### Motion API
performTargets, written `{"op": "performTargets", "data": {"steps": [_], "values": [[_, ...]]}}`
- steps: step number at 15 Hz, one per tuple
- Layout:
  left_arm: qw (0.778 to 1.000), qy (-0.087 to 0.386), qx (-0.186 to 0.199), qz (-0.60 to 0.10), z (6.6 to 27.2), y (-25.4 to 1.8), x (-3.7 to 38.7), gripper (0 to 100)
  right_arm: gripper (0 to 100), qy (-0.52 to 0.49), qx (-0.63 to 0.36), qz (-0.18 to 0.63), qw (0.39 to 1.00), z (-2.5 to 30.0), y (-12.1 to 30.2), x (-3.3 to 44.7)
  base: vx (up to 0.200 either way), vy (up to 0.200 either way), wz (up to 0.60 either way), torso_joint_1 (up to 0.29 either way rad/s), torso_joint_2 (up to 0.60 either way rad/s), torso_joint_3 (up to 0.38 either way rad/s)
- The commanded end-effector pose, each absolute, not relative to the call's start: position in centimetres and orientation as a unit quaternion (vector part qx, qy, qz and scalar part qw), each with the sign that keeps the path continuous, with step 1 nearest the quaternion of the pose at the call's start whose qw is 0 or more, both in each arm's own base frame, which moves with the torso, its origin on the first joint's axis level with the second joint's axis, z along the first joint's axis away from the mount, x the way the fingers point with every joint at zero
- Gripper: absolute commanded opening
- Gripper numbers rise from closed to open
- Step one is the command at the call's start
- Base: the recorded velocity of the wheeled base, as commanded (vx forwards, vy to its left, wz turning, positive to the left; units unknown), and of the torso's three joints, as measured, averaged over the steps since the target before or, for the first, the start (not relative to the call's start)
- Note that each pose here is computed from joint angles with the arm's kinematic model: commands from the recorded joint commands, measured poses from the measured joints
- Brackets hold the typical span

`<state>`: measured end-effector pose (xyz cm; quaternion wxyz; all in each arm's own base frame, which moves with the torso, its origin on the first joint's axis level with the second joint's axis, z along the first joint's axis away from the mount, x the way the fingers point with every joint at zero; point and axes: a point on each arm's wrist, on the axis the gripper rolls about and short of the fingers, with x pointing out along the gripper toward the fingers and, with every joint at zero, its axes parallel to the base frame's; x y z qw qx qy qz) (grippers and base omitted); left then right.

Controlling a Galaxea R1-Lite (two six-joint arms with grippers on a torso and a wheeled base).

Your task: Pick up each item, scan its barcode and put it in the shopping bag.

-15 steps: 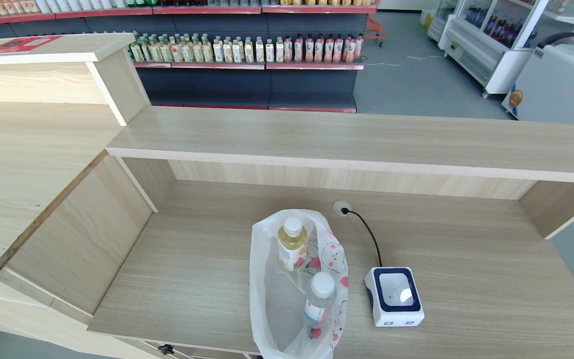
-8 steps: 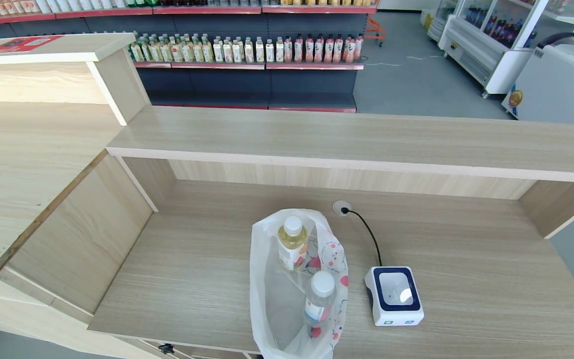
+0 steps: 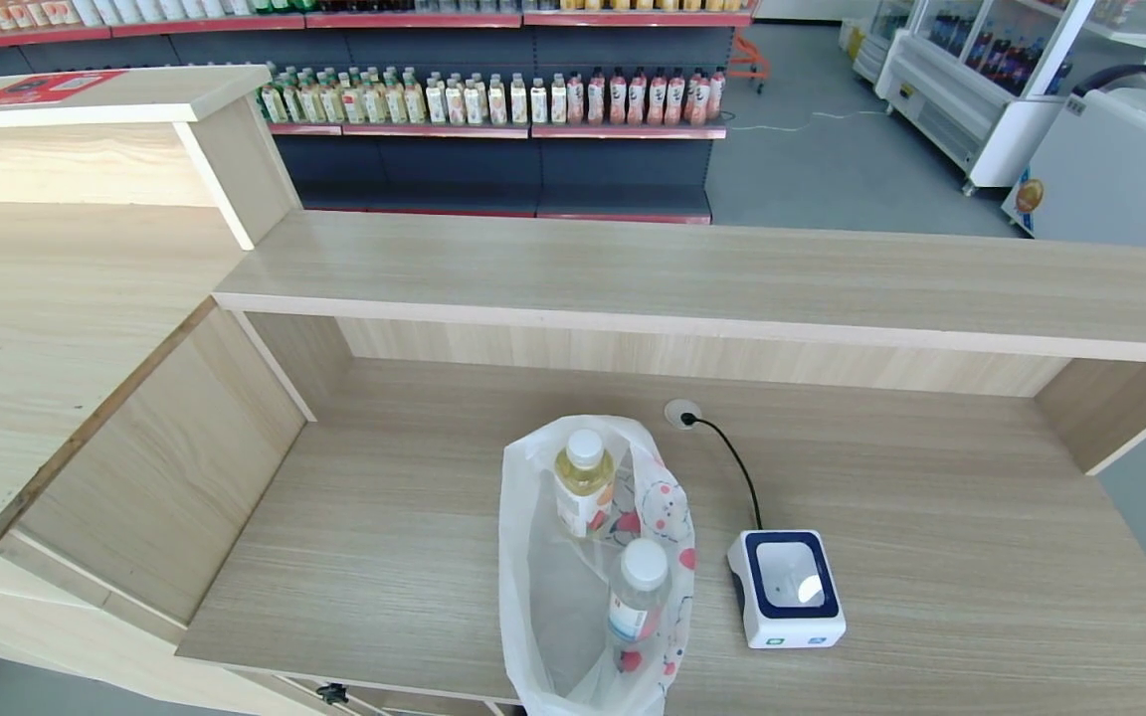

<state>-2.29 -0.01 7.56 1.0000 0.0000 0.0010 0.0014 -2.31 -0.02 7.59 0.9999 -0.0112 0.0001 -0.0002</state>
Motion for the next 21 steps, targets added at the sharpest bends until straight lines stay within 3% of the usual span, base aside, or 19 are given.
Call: {"op": "performTargets", "data": {"steps": [1,4,7,21], "values": [[1.0,0.001,0.0,0.002,7.56,-0.01,-2.29,100,0,0.002,-0.012,0.0,1.0,7.59,-0.02,-2.29,0.0,0.0,0.0,0.0,0.0,0.0],[1.0,0.001,-0.001,0.002,7.56,-0.01,-2.29,100,0,0.002,-0.012,0.0,1.0,7.59,-0.02,-2.29,0.0,0.0,0.0,0.0,0.0,0.0],[1.0,0.001,0.002,0.002,7.56,-0.01,-2.29,100,0,0.002,-0.012,0.0,1.0,7.59,-0.02,-2.29,0.0,-0.2,0.0,0.002,0.0,0.004],[1.0,0.001,0.0,0.002,7.56,-0.01,-2.29,100,0,0.002,-0.011,0.0,1.0,7.59,-0.02,-2.29,0.0,0.0,0.0,0.0,0.0,0.0]]}}
